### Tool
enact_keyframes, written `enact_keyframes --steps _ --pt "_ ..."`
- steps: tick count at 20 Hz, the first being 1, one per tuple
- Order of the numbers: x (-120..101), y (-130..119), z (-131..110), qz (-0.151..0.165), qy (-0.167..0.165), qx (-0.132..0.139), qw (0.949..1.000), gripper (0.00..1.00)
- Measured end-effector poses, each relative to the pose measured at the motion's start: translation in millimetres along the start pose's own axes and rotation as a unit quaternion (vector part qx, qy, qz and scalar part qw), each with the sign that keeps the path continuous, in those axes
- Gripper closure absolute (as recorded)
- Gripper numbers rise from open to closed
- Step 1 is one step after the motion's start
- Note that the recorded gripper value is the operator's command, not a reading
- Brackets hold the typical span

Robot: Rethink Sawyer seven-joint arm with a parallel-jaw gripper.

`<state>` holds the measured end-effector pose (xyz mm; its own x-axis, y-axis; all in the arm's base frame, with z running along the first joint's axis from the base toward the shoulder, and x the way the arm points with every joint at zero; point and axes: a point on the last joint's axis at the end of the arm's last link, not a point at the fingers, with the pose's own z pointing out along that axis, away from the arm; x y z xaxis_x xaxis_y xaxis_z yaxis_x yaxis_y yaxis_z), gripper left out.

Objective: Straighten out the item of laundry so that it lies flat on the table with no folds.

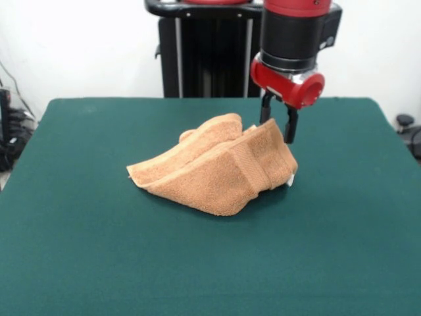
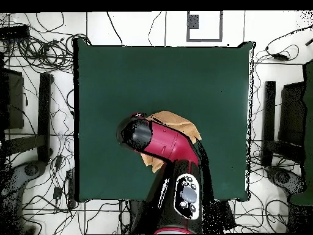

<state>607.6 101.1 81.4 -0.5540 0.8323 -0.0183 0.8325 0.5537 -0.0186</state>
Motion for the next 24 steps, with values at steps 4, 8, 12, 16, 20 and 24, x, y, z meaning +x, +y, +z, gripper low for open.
enact_keyframes --steps 4,8,12,16,20,24 --pt "-5 -2 0 0.004 0.000 0.000 1.0000 0.00" --pt "-7 -3 0 0.007 0.000 0.000 1.0000 0.00" --pt "-11 -5 0 0.009 0.000 0.001 1.0000 0.00" --pt "-12 -7 1 0.007 -0.001 0.002 1.0000 1.00" --pt "-14 -11 3 0.002 -0.002 0.006 1.0000 1.00" --pt "-16 -14 4 -0.002 -0.004 0.008 1.0000 1.00"
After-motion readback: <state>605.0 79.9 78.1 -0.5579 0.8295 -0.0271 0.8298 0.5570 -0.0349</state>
